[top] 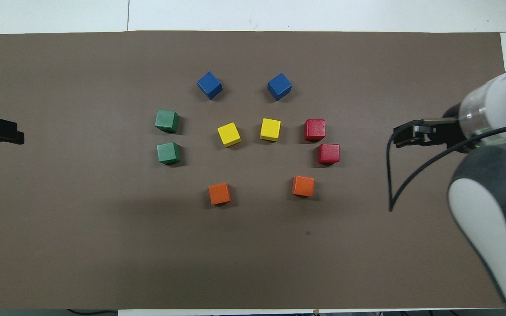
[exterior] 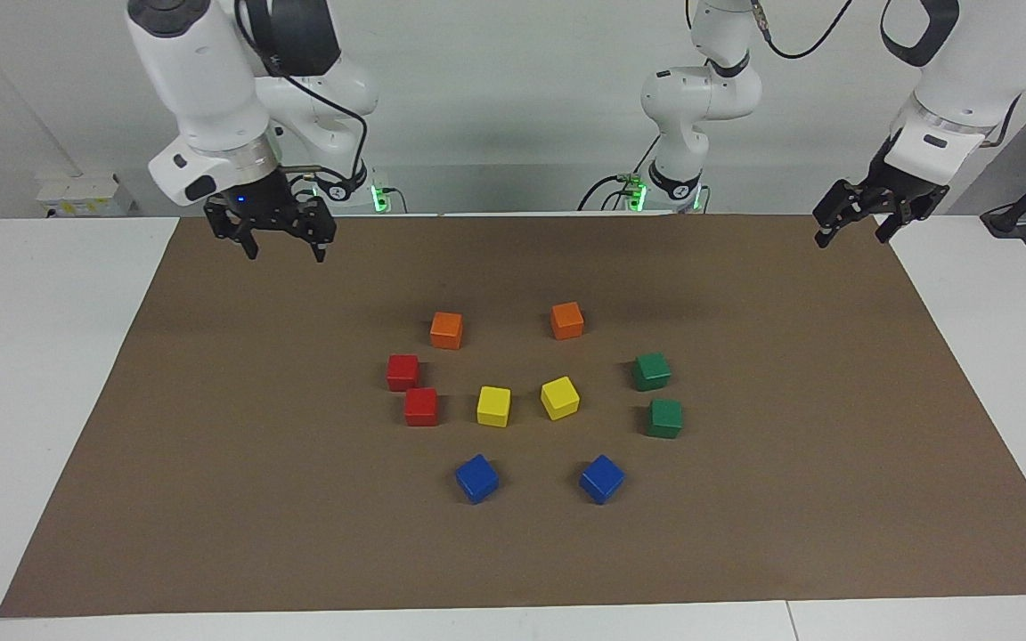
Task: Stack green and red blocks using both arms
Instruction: 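Reach the right gripper toward the nearer red cube, then grasp the red cube with the right gripper while the left gripper reaches green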
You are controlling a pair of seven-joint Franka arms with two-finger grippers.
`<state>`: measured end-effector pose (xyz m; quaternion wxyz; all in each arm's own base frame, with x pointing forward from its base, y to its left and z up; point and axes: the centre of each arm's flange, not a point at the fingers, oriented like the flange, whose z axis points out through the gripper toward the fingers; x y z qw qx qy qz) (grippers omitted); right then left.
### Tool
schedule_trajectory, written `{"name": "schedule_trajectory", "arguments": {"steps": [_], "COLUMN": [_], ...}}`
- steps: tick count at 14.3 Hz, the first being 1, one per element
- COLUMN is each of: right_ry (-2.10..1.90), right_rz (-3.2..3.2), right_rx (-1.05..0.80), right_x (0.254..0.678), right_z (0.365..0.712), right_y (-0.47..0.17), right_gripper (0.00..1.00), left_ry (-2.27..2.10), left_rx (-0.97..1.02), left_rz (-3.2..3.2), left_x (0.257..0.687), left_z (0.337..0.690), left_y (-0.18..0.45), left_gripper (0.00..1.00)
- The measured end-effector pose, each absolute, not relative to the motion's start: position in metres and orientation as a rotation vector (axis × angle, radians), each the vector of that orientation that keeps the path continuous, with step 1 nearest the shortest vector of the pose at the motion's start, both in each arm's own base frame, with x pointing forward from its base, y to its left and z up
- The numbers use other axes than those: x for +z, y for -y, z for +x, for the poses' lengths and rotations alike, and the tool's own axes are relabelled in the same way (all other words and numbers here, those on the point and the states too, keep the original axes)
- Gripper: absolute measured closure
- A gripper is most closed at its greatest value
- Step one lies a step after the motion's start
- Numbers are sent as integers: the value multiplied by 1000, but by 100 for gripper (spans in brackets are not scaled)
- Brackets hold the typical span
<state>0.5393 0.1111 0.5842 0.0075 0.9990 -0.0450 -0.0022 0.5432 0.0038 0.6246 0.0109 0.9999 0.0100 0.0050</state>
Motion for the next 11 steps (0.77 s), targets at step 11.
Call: {"name": "schedule_trajectory", "arguments": {"steps": [11], "right_ry": [275], "right_rz": [3111], "right_rx": [-41], "right_x": [470], "right_z": [545], "right_y": [-164], "right_gripper": [0], "left_ry": [52], "left_rx": [83], "left_rz": [3118], "left_x": [560], "left_z": [544], "left_y": [24], "left_gripper": [0]}}
